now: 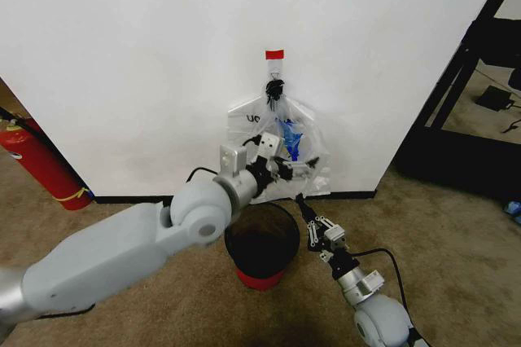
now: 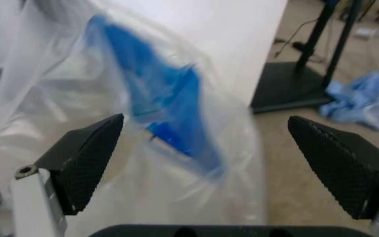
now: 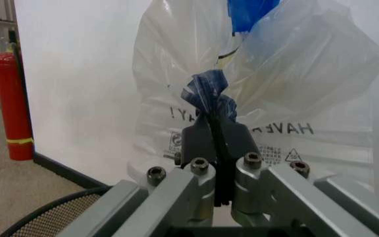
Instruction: Pick up the garbage bag from the wall and place it over the trash bin.
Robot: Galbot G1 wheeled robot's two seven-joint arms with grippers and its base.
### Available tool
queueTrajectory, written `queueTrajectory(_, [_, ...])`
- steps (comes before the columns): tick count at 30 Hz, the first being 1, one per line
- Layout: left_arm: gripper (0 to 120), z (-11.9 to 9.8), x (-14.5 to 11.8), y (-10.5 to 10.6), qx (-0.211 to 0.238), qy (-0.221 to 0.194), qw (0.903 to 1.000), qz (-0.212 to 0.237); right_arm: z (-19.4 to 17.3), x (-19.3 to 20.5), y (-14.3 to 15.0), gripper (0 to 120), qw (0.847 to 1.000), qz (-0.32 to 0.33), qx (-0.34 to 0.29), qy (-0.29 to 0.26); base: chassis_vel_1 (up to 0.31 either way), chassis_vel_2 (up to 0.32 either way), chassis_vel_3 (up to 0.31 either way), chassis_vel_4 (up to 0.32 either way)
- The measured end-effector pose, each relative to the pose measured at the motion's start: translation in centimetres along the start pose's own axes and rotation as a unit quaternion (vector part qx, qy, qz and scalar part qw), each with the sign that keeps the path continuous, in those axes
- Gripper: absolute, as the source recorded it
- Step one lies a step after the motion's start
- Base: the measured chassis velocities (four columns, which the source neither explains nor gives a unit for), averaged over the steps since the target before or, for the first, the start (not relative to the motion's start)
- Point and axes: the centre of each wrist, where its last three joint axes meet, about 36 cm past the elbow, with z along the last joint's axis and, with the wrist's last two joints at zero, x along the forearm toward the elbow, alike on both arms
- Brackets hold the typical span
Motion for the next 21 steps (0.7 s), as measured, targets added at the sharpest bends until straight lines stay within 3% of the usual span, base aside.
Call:
queueTrajectory(5, [97, 0.3, -0.3, 0.3, -0.009, 0.008, 0.9999, -0.008, -0.1, 0.1, -0.1, 0, 1.0, -0.001, 0.002, -0.001, 0.0, 0.0, 0.0, 0.0])
queueTrajectory(21, [96, -1.7, -0.8, -1.1, -0.027, 0.007, 0.9994, 0.02, -0.2, 0.4, 0.0, 0, 1.0, -0.002, 0.001, 0.001, 0.0, 0.0, 0.0, 0.0])
